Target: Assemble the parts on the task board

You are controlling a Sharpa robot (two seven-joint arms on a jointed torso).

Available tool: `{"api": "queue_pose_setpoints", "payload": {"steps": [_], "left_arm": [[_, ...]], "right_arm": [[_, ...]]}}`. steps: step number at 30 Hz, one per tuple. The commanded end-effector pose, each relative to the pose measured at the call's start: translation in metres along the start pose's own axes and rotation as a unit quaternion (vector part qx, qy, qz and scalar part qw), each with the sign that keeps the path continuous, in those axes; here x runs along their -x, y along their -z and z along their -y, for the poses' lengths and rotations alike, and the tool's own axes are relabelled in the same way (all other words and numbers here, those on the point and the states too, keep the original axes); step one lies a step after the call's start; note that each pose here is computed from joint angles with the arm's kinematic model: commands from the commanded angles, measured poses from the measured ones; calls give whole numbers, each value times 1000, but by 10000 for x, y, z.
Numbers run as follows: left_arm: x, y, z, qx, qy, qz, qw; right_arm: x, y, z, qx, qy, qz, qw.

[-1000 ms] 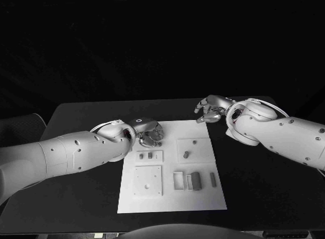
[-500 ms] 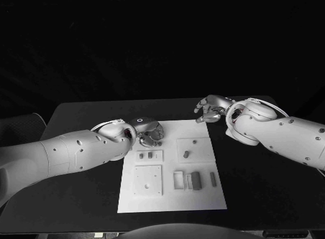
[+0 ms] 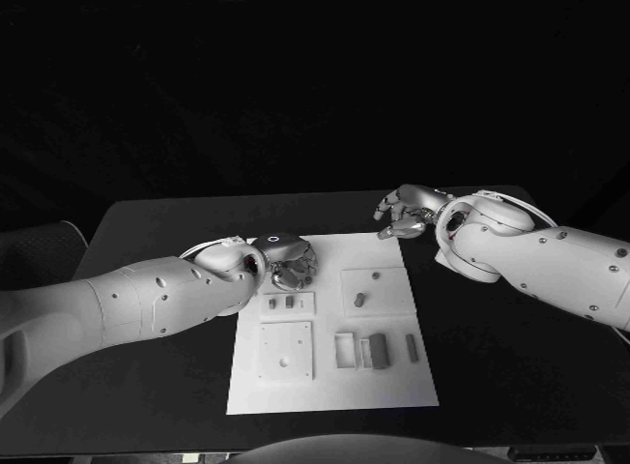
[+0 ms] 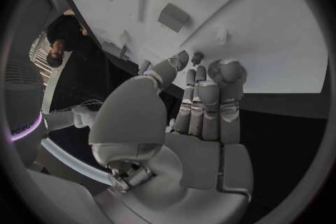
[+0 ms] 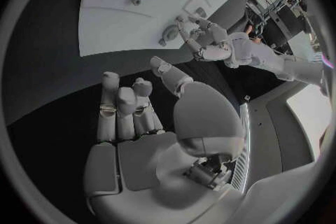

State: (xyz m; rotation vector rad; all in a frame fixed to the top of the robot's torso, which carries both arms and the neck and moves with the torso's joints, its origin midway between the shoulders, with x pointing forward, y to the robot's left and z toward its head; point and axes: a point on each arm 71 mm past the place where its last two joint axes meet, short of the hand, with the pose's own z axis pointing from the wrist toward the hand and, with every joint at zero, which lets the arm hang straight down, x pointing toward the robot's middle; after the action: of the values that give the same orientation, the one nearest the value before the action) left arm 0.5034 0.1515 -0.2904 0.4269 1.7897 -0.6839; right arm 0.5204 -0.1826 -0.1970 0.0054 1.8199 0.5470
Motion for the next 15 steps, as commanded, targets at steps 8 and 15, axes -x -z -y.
{"api": "queue_pose_setpoints", "payload": {"steps": [8,15], "left_arm": [[-37,-33,20,-3,-4,-3,1000],[-45,-32,-39,4,-7,1,1000]], "right_arm": [[-12,4,-18,5,3,-6,1000],[-13,4,-28,6,2,-6,1000]]}}
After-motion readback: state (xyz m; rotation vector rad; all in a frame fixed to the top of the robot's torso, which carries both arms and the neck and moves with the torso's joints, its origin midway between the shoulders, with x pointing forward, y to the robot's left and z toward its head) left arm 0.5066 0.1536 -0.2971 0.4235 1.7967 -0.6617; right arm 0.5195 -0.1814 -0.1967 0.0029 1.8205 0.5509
